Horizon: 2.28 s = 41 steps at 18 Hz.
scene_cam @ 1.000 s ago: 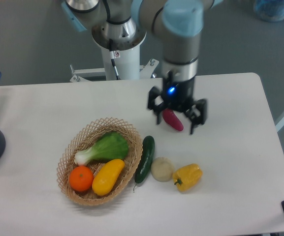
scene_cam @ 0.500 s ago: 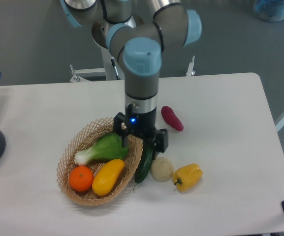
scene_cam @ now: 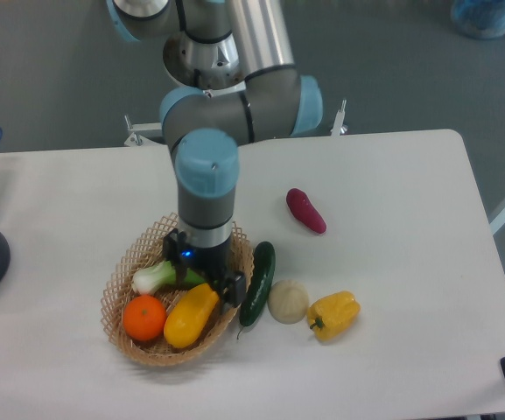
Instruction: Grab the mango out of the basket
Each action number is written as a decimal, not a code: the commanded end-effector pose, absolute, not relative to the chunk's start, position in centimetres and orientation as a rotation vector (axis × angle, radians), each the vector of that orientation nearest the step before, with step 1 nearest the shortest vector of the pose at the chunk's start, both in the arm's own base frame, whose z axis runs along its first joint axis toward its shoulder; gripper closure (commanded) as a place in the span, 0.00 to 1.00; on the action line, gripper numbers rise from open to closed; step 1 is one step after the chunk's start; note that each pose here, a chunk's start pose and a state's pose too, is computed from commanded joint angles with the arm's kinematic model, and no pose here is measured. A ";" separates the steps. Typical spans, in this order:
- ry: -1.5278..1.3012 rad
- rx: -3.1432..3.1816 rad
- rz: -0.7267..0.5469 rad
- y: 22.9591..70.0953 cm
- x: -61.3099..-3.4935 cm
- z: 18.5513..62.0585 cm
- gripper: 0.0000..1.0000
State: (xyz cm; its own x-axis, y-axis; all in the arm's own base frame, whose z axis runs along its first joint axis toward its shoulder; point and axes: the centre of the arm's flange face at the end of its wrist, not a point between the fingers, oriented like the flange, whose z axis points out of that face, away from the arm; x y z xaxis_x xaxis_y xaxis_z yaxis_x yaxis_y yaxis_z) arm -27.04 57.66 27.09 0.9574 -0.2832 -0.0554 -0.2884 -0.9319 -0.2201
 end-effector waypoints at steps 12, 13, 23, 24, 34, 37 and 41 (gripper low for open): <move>0.352 -2.926 -0.032 58.8 -26.7 23.3 0.00; 0.341 -2.929 -0.037 58.9 -26.6 23.1 0.00; 0.278 -2.944 -0.046 59.3 -26.7 21.2 0.00; 0.277 -2.945 -0.044 59.4 -26.7 21.2 0.00; 0.275 -2.953 -0.048 59.3 -26.9 20.7 0.37; 0.273 -2.952 -0.044 59.2 -26.8 21.0 0.63; 0.276 -2.941 -0.035 59.2 -26.7 21.8 0.66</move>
